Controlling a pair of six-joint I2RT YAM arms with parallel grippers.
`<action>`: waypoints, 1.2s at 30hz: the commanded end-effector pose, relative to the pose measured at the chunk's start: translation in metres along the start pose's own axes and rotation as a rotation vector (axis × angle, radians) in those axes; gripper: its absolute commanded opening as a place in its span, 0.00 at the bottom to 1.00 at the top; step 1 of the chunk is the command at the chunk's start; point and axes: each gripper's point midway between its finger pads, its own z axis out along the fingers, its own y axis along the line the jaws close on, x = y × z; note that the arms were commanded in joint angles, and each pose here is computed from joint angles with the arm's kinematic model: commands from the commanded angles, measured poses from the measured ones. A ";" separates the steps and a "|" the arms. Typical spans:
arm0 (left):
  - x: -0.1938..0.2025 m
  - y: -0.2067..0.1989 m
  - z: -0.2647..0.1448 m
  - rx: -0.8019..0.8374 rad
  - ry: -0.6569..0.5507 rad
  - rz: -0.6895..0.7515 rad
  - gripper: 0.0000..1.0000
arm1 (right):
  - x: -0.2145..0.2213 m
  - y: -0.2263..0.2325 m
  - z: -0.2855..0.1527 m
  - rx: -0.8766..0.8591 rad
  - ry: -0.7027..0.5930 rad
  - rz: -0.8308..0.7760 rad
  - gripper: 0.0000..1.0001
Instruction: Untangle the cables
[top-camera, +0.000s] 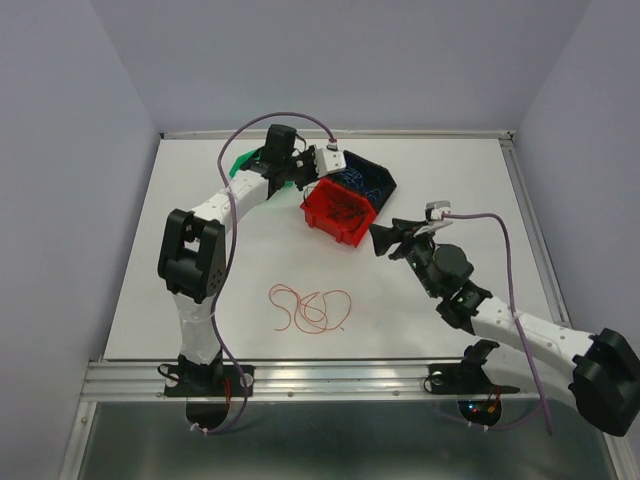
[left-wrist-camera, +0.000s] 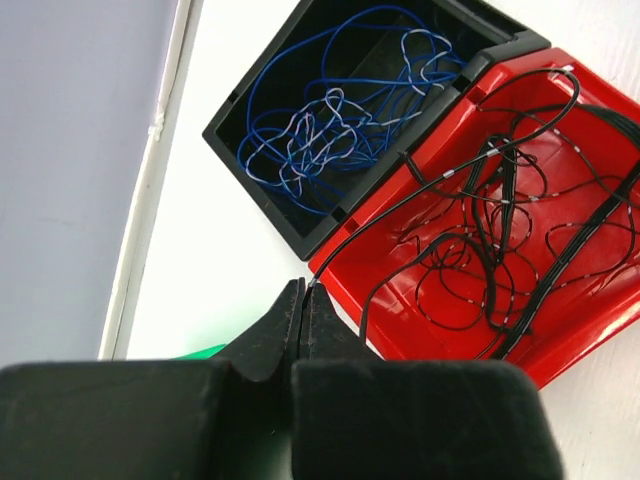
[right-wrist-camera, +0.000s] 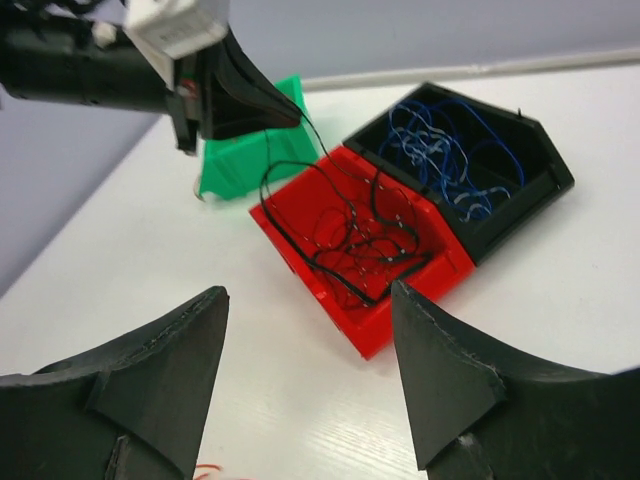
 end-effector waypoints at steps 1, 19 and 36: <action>-0.004 -0.009 -0.006 0.032 -0.010 0.053 0.00 | 0.009 -0.005 0.021 0.067 0.042 -0.024 0.71; 0.003 -0.053 0.016 0.149 0.060 0.060 0.00 | 0.043 -0.009 0.101 0.021 0.142 -0.246 0.58; 0.001 -0.054 0.019 0.157 0.054 0.024 0.00 | 0.067 -0.018 0.132 -0.059 0.187 -0.350 0.50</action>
